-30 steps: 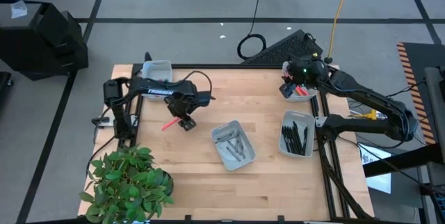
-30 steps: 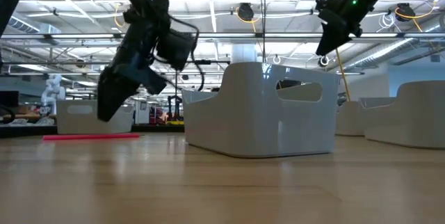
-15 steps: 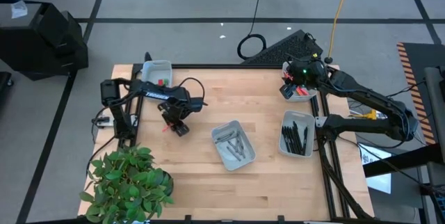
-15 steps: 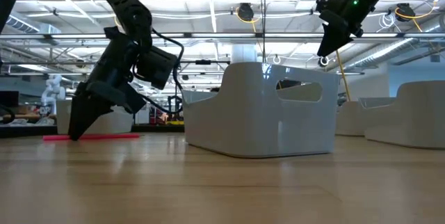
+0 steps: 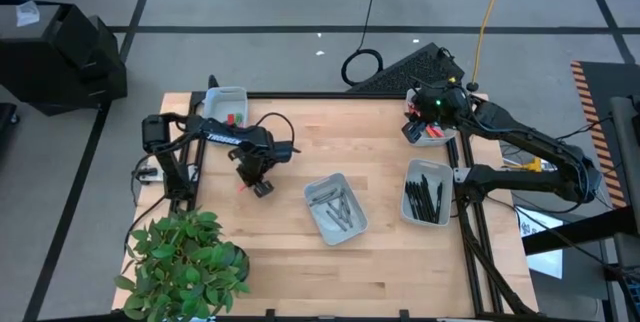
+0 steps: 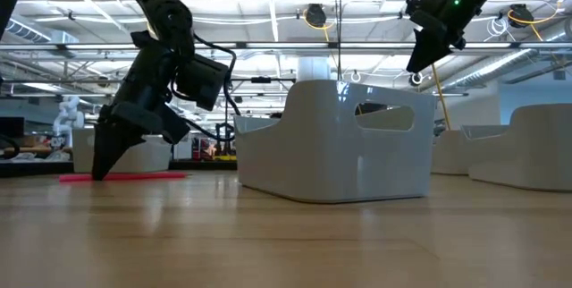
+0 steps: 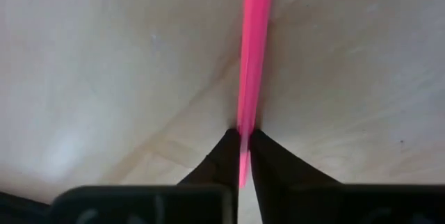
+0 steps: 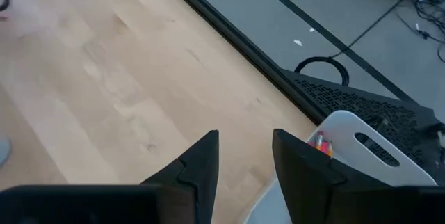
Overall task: Sort crayons/erasers/pens/pencils in bins
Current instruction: Put the pink pencil into the top right gray bin
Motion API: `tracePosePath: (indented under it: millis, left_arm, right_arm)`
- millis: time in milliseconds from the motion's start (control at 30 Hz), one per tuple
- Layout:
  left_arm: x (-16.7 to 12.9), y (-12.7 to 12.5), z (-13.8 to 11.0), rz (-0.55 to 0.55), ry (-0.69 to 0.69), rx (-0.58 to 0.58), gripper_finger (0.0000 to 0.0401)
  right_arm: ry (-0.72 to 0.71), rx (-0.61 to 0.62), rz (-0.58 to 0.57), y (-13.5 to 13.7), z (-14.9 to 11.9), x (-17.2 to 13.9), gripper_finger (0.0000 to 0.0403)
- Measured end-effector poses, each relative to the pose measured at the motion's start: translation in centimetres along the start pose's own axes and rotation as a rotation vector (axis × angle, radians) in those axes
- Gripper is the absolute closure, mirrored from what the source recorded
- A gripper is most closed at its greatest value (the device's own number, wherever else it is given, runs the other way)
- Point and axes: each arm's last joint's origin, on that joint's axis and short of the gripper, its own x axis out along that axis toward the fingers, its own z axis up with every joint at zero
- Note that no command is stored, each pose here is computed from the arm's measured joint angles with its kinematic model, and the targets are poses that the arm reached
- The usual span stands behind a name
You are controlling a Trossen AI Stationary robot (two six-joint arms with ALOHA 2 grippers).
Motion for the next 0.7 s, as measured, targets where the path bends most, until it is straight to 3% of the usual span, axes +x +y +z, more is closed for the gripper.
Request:
tracePosePath:
  millis: [100,233,400,700]
  left_arm:
    - [-1.0,-0.1,0.2,0.011,-0.058,0.01,0.0358]
    - [-2.9,-0.3,1.6,0.039,-0.291,-0.005,0.0353]
    - [-3.5,-1.0,2.8,-0.062,-0.423,-0.007,0.0371]
    - [-3.5,-1.3,3.4,-0.102,-0.462,-0.053,0.037]
  right_arm:
    - [-0.007,-0.002,0.015,0.0,0.1,0.0,0.0273]
    - [-0.025,0.002,0.018,0.1,0.2,0.0,0.0273]
    - [-0.025,0.016,0.019,0.1,0.3,0.0,0.0273]
    - [-0.017,0.056,0.025,0.1,0.2,0.0,0.0273]
